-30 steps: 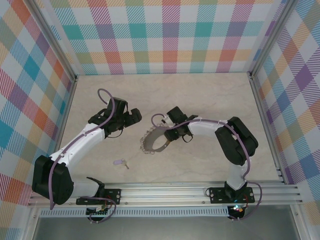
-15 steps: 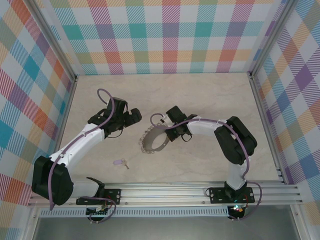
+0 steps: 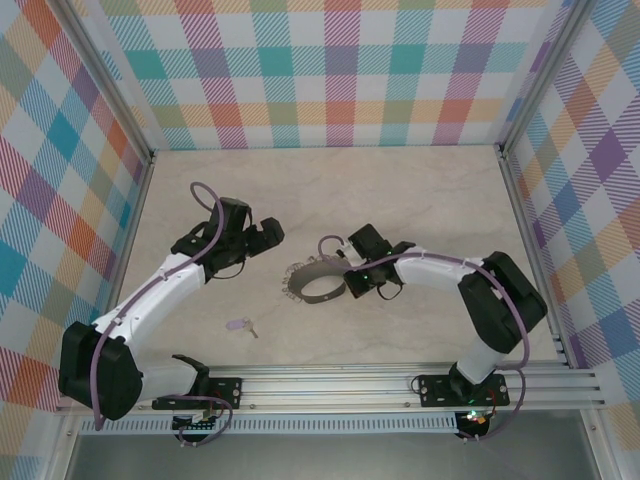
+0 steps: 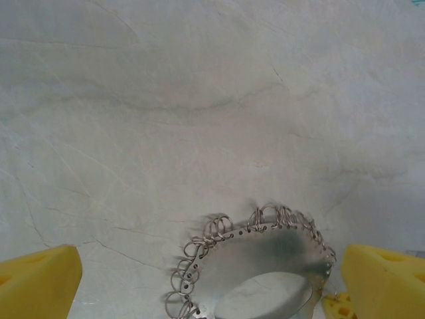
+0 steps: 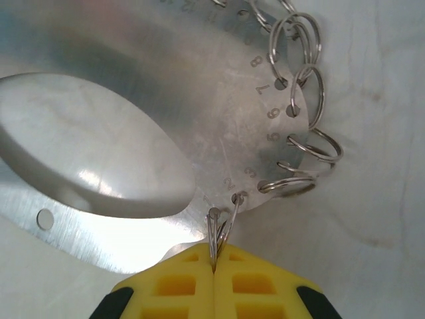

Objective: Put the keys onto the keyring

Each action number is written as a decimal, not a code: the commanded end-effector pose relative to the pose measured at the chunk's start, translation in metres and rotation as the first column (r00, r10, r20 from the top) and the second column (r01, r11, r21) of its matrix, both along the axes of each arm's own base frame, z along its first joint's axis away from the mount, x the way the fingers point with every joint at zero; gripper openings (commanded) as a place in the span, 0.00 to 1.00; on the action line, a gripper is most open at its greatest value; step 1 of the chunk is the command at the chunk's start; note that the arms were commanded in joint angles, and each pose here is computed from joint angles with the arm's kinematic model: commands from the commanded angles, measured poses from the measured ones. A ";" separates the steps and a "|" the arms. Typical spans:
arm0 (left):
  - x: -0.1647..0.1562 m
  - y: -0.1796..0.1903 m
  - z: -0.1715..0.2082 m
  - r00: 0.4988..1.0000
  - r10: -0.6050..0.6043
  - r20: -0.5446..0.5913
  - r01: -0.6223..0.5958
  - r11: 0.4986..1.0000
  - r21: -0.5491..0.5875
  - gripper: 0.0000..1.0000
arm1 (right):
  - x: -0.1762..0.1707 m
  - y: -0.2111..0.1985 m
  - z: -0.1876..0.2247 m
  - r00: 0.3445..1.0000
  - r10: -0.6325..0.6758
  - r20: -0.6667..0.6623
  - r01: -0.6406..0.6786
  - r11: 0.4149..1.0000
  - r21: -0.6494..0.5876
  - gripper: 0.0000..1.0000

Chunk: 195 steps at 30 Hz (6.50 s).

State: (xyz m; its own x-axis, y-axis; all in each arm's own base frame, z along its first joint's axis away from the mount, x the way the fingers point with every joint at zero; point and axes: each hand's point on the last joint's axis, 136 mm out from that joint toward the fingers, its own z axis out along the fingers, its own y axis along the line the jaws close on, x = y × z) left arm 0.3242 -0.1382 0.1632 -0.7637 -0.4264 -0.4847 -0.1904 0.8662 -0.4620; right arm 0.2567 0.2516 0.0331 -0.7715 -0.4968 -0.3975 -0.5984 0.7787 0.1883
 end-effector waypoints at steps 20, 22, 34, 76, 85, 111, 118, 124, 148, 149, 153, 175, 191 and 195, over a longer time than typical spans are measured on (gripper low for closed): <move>-0.016 -0.021 0.000 0.996 -0.084 -0.016 0.082 0.989 -0.119 1.00 | -0.027 -0.005 0.025 0.987 -0.143 -0.077 0.152 0.978 0.143 0.51; -0.015 -0.022 0.003 0.996 -0.088 -0.009 0.086 0.988 -0.127 1.00 | -0.026 -0.011 0.032 0.985 -0.166 -0.041 0.170 0.976 0.139 0.51; -0.021 -0.021 0.013 0.996 -0.092 0.008 0.092 0.986 -0.137 1.00 | -0.036 -0.013 0.011 0.996 -0.084 -0.025 0.085 0.994 0.063 0.47; -0.019 -0.022 0.021 0.995 -0.095 0.028 0.098 0.985 -0.143 1.00 | -0.023 0.018 -0.014 0.984 -0.128 -0.125 0.145 0.981 0.133 0.23; -0.020 -0.023 0.021 0.994 -0.103 0.031 0.107 0.984 -0.142 1.00 | -0.014 0.019 -0.012 0.983 -0.154 -0.101 0.167 0.977 0.133 0.19; -0.021 0.013 0.033 0.998 0.016 0.059 -0.017 1.000 0.017 1.00 | -0.010 0.035 0.124 0.991 -0.033 0.133 -0.024 0.914 0.405 0.00; -0.021 -0.027 0.072 0.964 -0.188 0.187 0.209 0.973 -0.100 0.97 | -0.030 0.037 0.174 0.974 0.114 0.193 -0.204 0.810 0.550 0.00; -0.029 -0.059 0.101 0.884 -0.350 0.311 0.411 0.898 -0.158 0.91 | -0.037 0.033 0.199 0.966 0.164 0.200 -0.254 0.738 0.626 0.00; -0.068 -0.136 0.121 0.629 -0.588 0.509 0.761 0.599 -0.248 0.33 | -0.030 0.051 0.238 0.955 0.206 0.215 -0.296 0.571 0.766 0.00; -0.069 -0.137 0.120 0.624 -0.592 0.511 0.766 0.593 -0.248 0.33 | -0.030 0.052 0.239 0.954 0.208 0.217 -0.299 0.565 0.769 0.00; -0.073 -0.141 0.120 0.602 -0.602 0.526 0.786 0.564 -0.254 0.31 | -0.030 0.052 0.244 0.952 0.212 0.220 -0.303 0.549 0.779 0.00; -0.092 -0.154 0.140 0.507 -0.624 0.594 0.853 0.463 -0.240 0.23 | -0.032 0.052 0.276 0.942 0.214 0.259 -0.331 0.463 0.822 0.00; -0.090 -0.167 0.147 0.480 -0.622 0.619 0.868 0.439 -0.232 0.17 | -0.033 0.053 0.278 0.940 0.225 0.257 -0.333 0.441 0.833 0.00; -0.093 -0.170 0.152 0.463 -0.621 0.632 0.877 0.425 -0.224 0.05 | -0.032 0.054 0.276 0.941 0.225 0.252 -0.329 0.442 0.834 0.00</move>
State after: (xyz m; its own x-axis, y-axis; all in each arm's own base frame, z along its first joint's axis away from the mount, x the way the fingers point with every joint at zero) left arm 0.2391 -0.2981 0.2940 -0.7064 -0.0286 -0.7073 0.6806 0.2469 -0.6898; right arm 0.2296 0.3008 0.2881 -0.6530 -0.0642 -0.7546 -0.7561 0.1136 0.6446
